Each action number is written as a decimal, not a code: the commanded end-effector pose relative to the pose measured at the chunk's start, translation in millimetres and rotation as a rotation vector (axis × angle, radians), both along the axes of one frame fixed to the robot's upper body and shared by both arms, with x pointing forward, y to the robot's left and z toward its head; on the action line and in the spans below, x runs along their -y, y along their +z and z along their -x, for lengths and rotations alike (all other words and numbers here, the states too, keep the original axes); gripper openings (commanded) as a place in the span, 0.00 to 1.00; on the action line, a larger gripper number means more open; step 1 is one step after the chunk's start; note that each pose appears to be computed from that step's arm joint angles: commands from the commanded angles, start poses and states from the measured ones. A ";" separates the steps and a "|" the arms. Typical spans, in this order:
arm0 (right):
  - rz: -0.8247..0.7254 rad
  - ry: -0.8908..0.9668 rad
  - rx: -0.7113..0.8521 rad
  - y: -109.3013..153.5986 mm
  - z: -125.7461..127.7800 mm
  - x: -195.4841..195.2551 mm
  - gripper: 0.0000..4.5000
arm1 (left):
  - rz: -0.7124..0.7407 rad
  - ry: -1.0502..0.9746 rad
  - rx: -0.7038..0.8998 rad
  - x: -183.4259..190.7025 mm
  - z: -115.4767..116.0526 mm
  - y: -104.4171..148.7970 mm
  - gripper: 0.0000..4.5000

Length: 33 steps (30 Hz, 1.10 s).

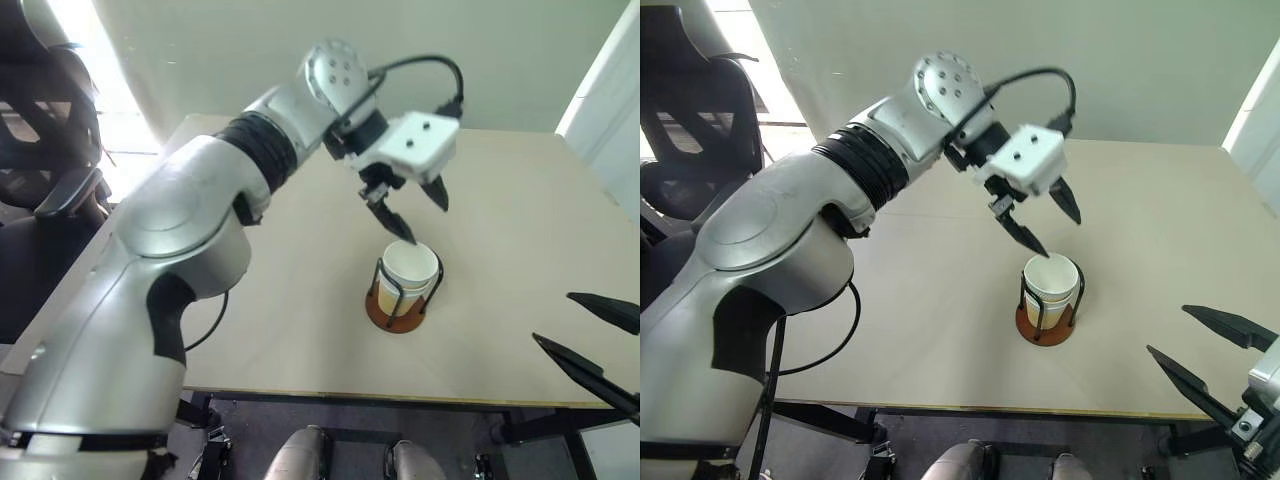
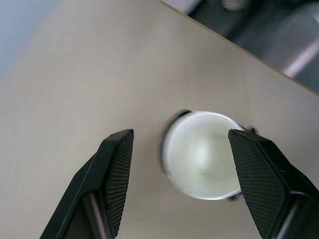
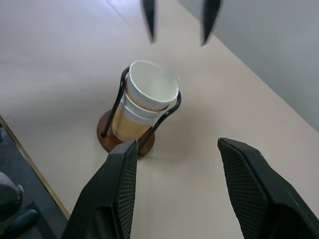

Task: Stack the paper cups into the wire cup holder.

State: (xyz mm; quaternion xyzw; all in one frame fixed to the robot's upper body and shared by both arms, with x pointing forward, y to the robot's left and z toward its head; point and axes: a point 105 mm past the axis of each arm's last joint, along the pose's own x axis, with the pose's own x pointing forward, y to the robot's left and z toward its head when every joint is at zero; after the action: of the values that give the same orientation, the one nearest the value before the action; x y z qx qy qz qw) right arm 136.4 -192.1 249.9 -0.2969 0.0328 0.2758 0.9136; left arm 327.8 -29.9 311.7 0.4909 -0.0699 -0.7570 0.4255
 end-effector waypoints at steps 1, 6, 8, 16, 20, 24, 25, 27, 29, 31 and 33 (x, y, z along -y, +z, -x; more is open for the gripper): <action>-0.006 0.003 0.017 3.8 -7.7 -1.8 0.57 | 0.093 0.069 -0.024 -22.2 -7.3 22.7 0.72; 0.025 0.066 -0.004 2.1 -20.7 -7.9 0.57 | 0.210 0.228 -0.108 -68.7 -23.2 32.8 0.72; 0.044 0.094 -0.014 2.8 -25.6 -6.9 0.57 | 0.240 0.284 -0.134 -84.0 -28.1 33.4 0.72; 0.036 0.179 0.024 16.1 -84.6 0.1 0.57 | 0.443 0.644 -0.295 -199.5 -46.0 9.4 0.72; 0.038 0.159 0.058 25.0 -98.9 24.7 0.57 | 0.510 0.832 -0.324 -254.6 -42.7 -10.6 0.72; -0.060 0.176 0.135 39.5 -119.9 28.0 0.57 | 0.646 0.972 -0.328 -296.8 -29.5 -19.2 0.72; -0.083 0.174 0.148 40.0 -126.3 27.0 0.57 | 0.684 0.995 -0.327 -302.8 -25.7 -18.6 0.72; -0.121 0.142 0.176 41.9 -141.6 30.0 0.57 | 0.756 1.040 -0.316 -313.0 -17.3 -19.8 0.72; -0.174 0.079 0.199 46.0 -159.0 38.4 0.57 | 0.840 1.098 -0.300 -323.1 -8.7 -22.3 0.72; -0.216 0.011 0.213 47.4 -175.5 48.1 0.57 | 0.920 1.168 -0.262 -334.7 -0.3 -28.2 0.72; -0.250 -0.019 0.228 47.7 -187.8 53.8 0.57 | 0.999 1.229 -0.247 -344.0 8.6 -34.7 0.72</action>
State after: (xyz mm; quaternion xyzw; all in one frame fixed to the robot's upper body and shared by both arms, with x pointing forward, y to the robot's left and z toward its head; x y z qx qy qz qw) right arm 318.3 -238.5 291.8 -0.2013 -0.0969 0.2581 0.9400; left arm 326.3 311.5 253.0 0.1068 -0.0169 -0.3447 0.9325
